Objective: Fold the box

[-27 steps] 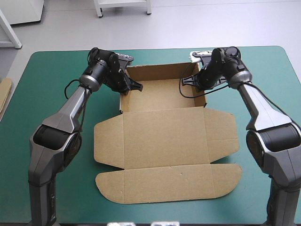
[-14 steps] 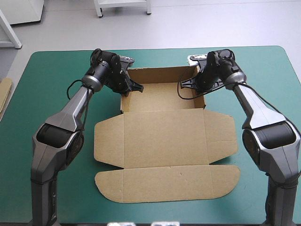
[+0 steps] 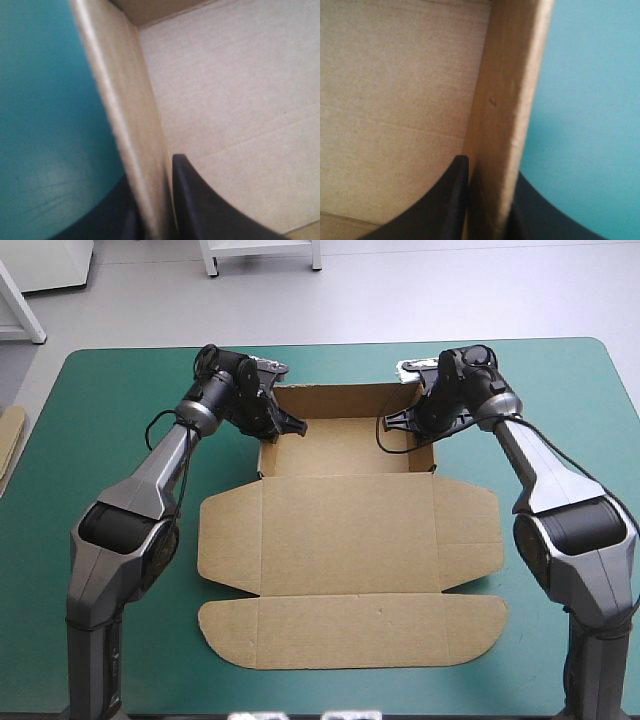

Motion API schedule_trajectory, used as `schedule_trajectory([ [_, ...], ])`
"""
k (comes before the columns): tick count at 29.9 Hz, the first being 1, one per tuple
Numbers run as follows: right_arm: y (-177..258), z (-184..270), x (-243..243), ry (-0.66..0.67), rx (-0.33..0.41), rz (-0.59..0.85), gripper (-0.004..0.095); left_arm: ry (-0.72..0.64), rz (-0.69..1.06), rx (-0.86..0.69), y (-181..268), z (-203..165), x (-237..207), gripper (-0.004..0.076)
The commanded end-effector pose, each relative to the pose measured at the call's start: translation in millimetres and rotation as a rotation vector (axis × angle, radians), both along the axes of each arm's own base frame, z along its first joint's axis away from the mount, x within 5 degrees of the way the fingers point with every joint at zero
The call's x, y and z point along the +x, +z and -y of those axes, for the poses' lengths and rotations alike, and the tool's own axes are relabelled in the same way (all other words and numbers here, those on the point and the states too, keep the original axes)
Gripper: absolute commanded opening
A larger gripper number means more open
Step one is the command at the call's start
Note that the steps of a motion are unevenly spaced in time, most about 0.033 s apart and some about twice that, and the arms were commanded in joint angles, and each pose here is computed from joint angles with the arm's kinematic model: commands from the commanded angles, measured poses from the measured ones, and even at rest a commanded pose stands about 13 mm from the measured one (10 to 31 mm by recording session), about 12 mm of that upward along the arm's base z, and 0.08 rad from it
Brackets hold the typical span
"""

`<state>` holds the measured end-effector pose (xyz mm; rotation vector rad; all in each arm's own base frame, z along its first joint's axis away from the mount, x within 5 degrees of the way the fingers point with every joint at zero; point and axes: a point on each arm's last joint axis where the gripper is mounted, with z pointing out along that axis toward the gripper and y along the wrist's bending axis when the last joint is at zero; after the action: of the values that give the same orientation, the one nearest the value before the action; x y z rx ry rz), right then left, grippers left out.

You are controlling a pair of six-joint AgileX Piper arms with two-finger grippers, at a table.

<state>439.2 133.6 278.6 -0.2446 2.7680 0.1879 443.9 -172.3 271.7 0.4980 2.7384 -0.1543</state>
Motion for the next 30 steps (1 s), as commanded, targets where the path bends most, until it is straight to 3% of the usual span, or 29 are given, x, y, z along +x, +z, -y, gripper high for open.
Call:
schedule_trajectory([
  [1, 38, -4, -6, 0.02, 0.04, 0.105, 0.0267, -0.023, 0.114, -0.056, 40, 2, -9, 0.0256],
  [4, 42, -4, -6, 0.02, 0.044, 0.118, 0.0296, -0.024, 0.115, -0.061, 41, 3, -9, 0.0384],
  [7, 45, -1, -6, 0.015, 0.018, 0.125, 0.0303, -0.028, 0.126, -0.067, 45, 2, -11, 0.0454],
  [13, 64, 2, -10, 0.019, 0.002, 0.14, 0.0382, -0.043, 0.163, -0.082, 68, -1, -21, 0.0459],
  [20, 104, 13, -30, 0.011, -0.031, 0.234, 0.0548, -0.064, 0.275, -0.096, 130, -16, -57, 0.0459],
  [24, 131, 14, -48, 0.013, 0.023, 0.285, 0.0564, -0.074, 0.307, -0.1, 167, -29, -91, 0.0459],
  [30, 158, 14, -76, 0.043, 0.028, 0.348, 0.0564, -0.076, 0.398, -0.123, 205, -48, -137, 0.0459],
])
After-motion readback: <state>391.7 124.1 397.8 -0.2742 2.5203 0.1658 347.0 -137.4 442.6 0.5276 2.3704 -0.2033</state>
